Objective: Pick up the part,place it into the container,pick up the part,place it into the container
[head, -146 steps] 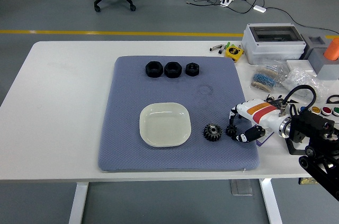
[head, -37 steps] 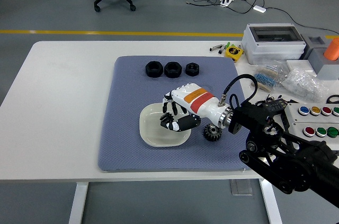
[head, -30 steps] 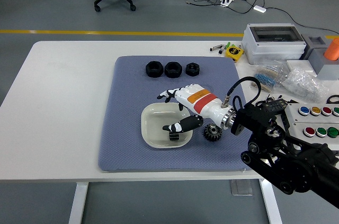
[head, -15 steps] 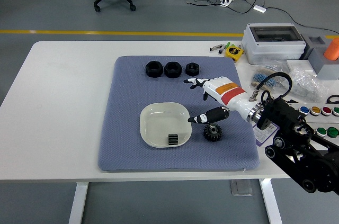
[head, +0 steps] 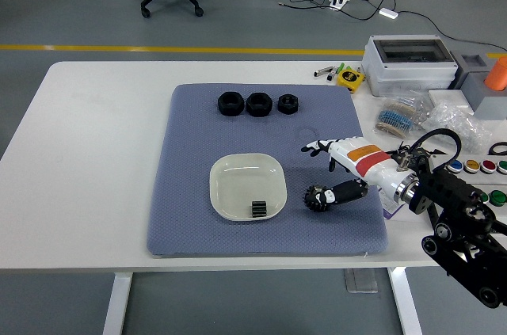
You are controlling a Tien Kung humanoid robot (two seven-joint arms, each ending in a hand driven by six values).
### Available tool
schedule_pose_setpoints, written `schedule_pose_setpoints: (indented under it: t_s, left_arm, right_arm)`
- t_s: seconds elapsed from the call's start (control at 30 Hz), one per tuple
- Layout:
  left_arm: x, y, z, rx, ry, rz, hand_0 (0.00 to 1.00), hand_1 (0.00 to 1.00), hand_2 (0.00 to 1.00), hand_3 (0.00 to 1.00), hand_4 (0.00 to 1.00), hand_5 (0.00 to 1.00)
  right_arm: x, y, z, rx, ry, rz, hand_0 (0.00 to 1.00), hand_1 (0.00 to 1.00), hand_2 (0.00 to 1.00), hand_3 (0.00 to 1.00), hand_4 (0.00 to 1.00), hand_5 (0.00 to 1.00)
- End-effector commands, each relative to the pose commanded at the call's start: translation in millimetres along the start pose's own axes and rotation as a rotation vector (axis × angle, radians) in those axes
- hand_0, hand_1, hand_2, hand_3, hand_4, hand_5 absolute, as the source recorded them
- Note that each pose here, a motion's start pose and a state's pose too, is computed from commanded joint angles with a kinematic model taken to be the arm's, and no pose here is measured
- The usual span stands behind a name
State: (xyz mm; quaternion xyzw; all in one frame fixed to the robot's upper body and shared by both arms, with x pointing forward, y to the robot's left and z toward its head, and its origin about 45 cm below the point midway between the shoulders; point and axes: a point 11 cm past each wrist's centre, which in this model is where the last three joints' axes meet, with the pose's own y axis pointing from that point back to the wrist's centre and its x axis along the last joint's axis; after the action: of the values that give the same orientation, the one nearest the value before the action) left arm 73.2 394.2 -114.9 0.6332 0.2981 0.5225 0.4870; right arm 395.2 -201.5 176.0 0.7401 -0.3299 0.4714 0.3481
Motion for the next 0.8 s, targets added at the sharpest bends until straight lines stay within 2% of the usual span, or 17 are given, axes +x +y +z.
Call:
schedule_pose_setpoints:
  t_s: [0.1,0.13,0.5,0.53,0.7,0.73,0.8]
  left_arm:
    - [-0.3,0.1,2.3,-0.005,0.003,-0.001,0.741,0.695,0.646,0.584,0.641,0.618]
    - [-0.3,0.2,2.6,-0.006,0.005,-0.001,0.741,0.697,0.646,0.584,0.641,0.618]
    - [-1.2,0.3,3.6,-0.008,0.009,-0.003,0.741,0.697,0.646,0.583,0.641,0.618]
    - [-1.3,0.3,3.6,-0.008,0.008,-0.003,0.741,0.698,0.647,0.584,0.641,0.617]
    - [-1.4,0.3,3.5,-0.008,0.009,-0.003,0.741,0.698,0.647,0.584,0.641,0.617]
    - [-1.4,0.3,3.5,-0.008,0.01,-0.003,0.741,0.698,0.65,0.584,0.642,0.618]
    - [-1.6,0.3,4.0,-0.009,0.011,-0.003,0.741,0.698,0.65,0.584,0.642,0.618]
  right_arm:
    - [-6.1,0.4,6.6,-0.03,0.009,-0.035,0.309,0.489,0.706,0.818,0.995,0.44]
    - [-6.8,0.3,7.4,-0.033,0.011,-0.038,0.442,0.606,0.747,0.829,0.985,0.429]
    - [-8.7,-2.1,3.4,-0.017,0.032,-0.045,0.466,0.619,0.75,0.822,0.985,0.43]
    - [-9.4,-2.4,2.4,-0.013,0.032,-0.046,0.442,0.594,0.709,0.733,0.974,0.434]
    - [-14.6,-2.3,-0.8,-0.002,0.03,-0.061,0.442,0.594,0.709,0.733,0.974,0.434]
    - [-15.6,-2.2,-1.1,-0.001,0.029,-0.064,0.416,0.562,0.635,0.638,0.952,0.432]
    - [-17.8,-2.0,-1.6,0.005,0.036,-0.072,0.416,0.562,0.635,0.638,0.952,0.432]
